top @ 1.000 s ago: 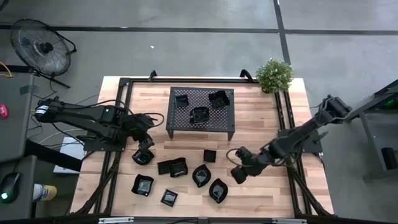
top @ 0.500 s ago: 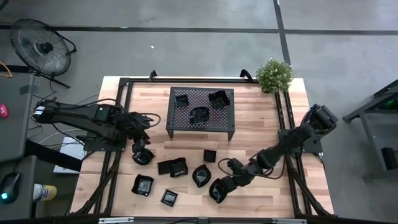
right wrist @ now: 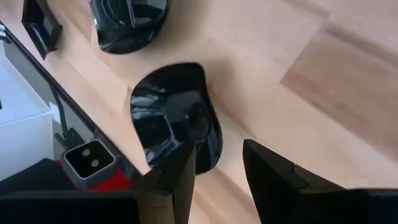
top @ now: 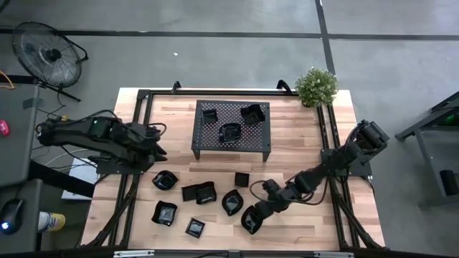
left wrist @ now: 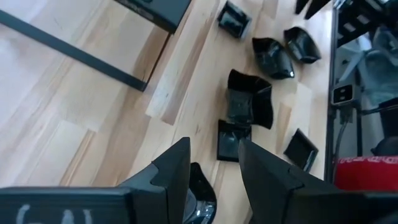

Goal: Pick & Place Mini shaped plates
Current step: Stack the black leaf-shaped plate on top of the black leaf-shaped plate on the shelf

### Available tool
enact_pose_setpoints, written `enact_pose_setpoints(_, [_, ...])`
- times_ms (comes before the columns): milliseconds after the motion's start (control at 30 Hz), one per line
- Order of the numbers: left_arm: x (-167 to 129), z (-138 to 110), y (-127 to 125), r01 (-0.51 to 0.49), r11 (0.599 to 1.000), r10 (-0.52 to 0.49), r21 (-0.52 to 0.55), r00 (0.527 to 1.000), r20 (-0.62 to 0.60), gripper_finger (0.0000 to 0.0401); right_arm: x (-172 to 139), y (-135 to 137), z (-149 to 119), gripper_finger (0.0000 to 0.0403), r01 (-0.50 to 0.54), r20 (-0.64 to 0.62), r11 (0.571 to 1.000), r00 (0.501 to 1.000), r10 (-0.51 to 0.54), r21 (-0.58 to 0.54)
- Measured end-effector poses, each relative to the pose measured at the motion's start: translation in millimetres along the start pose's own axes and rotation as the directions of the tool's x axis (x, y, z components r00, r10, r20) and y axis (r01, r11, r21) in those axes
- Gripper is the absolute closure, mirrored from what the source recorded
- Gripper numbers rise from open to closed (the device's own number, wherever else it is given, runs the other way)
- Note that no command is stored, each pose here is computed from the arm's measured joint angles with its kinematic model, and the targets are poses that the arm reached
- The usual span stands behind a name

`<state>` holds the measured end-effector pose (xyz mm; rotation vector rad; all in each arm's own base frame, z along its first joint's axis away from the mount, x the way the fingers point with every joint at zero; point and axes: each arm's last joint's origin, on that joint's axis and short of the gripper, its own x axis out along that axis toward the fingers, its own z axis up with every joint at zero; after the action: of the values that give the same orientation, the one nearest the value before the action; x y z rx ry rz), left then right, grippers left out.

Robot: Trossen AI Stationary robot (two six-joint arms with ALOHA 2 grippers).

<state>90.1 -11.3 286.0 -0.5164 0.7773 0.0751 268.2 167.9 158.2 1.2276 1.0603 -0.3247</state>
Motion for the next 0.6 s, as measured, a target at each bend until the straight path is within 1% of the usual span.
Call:
enact_pose_setpoints(133, [-4, -2, 1, 0.012, 1.0, -0.012, 0.001, 1.0, 0.019, 0.0265, 2, -1, 4, 0.0273, 0.008, 0.008, 0.999, 1.0, -0.007, -0.035])
enact_pose_setpoints(267, [-5, -2, 1, 0.014, 1.0, -0.014, -0.006, 1.0, 0.023, 0.0265, 13, -4, 5, 0.0274, 0.027, -0.007, 0.998, 1.0, -0.027, -0.055])
enact_pose_setpoints(433, [-5, -2, 1, 0.014, 1.0, -0.014, -0.007, 1.0, 0.023, 0.0265, 21, -4, 5, 0.0274, 0.011, 0.003, 0.998, 1.0, -0.011, -0.066])
enact_pose_setpoints(533, [-5, -2, 1, 0.015, 1.0, -0.014, -0.008, 1.0, 0.023, 0.0265, 21, -1, 5, 0.0275, -0.024, 0.01, 0.997, 1.0, 0.025, -0.076])
enact_pose_setpoints(600, [-5, -2, 1, 0.015, 1.0, -0.014, -0.008, 1.0, 0.023, 0.0265, 21, -1, 5, 0.0275, -0.027, 0.01, 0.996, 1.0, 0.028, -0.085])
